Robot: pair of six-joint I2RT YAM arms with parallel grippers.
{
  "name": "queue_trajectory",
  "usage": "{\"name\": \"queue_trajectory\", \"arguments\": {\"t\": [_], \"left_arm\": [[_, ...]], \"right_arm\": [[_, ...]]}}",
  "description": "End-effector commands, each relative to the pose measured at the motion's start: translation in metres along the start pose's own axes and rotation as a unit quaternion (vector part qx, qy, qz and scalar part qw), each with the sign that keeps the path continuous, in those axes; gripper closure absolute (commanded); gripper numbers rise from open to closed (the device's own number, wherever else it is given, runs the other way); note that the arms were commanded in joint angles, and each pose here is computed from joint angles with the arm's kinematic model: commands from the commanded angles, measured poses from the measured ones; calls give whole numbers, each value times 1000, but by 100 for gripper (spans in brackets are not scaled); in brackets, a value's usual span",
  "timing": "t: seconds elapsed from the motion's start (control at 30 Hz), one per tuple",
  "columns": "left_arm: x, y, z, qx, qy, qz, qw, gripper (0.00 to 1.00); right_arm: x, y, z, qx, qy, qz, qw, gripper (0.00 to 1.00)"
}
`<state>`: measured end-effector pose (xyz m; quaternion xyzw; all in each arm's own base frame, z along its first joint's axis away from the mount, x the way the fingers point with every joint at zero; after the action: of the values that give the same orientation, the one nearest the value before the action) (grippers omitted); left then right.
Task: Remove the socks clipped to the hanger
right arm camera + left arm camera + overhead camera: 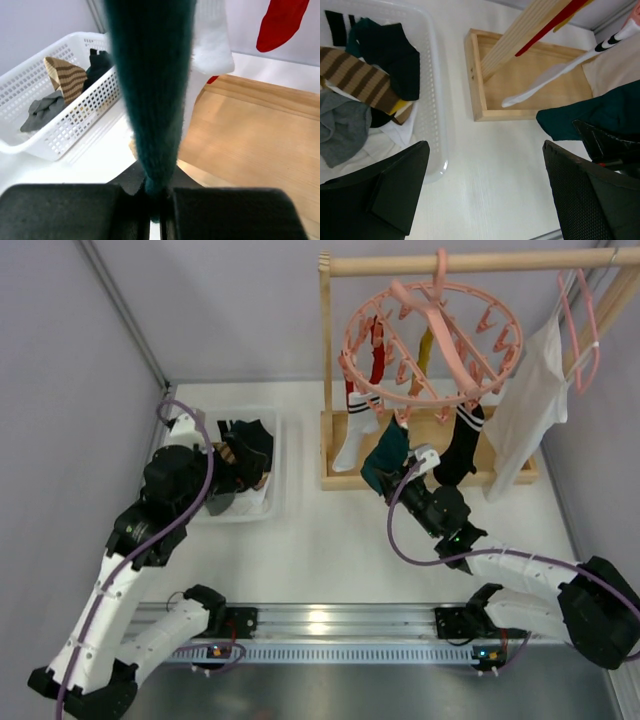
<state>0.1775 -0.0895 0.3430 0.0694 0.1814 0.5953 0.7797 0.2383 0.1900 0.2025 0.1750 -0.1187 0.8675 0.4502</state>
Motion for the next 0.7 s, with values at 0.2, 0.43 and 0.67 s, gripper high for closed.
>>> {"name": "queue_trajectory", "arguments": {"t": [0.2, 0.43, 0.67], "left_arm": [[-94, -23, 80, -71, -46, -48, 995, 2], [-180, -21, 109, -109, -153, -46, 981, 1], [-211, -57, 100, -87, -223, -24, 971, 1]], "right_arm": [[49, -2, -1, -67, -9, -53, 996, 100], [72, -5, -14, -61, 5, -70, 996, 100], [91, -14, -18, -59, 42, -104, 992, 100]]}}
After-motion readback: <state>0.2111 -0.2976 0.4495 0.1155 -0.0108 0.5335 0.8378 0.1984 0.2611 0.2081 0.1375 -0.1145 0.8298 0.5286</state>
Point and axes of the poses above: each gripper's point midway between its finger pads, its own y axis back along the fingers, its own x axis along the line the jaws close on, z = x × y, the point moved 7 cm from there along y, back along the fingers, and after that the axes turned 15 degrees about -y, right-handed, at the moved point
